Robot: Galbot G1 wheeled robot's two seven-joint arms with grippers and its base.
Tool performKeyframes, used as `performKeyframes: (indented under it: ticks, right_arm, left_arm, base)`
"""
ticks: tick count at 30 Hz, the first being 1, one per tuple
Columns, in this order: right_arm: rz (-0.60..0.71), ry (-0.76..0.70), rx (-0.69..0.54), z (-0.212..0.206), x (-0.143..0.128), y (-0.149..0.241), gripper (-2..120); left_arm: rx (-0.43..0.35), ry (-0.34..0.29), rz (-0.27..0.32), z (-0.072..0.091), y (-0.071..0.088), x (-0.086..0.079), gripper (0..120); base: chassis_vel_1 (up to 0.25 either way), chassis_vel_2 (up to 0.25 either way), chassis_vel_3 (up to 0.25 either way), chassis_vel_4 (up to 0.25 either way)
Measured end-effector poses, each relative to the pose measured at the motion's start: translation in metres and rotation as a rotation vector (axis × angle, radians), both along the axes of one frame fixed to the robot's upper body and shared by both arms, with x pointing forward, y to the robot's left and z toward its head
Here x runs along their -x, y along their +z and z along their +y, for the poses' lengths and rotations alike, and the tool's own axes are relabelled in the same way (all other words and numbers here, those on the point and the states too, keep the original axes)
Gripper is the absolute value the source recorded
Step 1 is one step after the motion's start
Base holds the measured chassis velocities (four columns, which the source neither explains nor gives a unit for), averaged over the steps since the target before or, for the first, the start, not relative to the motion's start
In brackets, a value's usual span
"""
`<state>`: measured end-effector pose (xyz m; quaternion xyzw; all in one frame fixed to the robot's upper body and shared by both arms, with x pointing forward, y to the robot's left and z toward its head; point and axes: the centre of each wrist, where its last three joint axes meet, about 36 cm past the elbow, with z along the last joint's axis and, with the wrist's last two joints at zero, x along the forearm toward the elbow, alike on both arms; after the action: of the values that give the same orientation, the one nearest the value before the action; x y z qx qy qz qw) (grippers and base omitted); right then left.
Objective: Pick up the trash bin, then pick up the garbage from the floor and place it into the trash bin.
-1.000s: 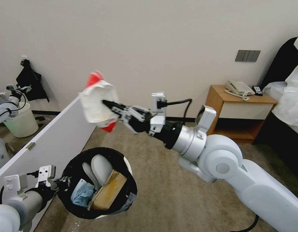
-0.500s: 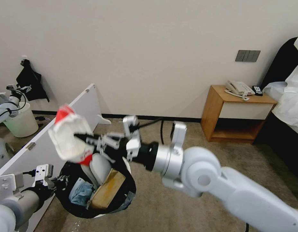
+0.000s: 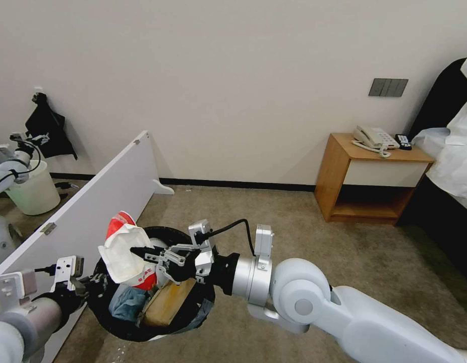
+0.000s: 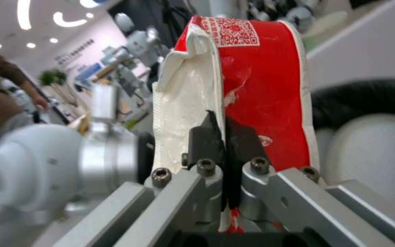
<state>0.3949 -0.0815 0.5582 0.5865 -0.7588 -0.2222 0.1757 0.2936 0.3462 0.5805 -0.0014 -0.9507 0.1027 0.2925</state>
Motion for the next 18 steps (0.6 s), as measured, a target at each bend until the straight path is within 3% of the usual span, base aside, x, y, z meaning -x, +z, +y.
performKeyframes:
  ticks: [18]
  right_arm:
    - [0.029,-0.085,0.150,0.010,-0.004,-0.034,0]
  left_arm:
    - [0.007,-0.004,0.011,-0.005,-0.001,0.004,2]
  base:
    - [0.000,0.000,0.000,0.000]
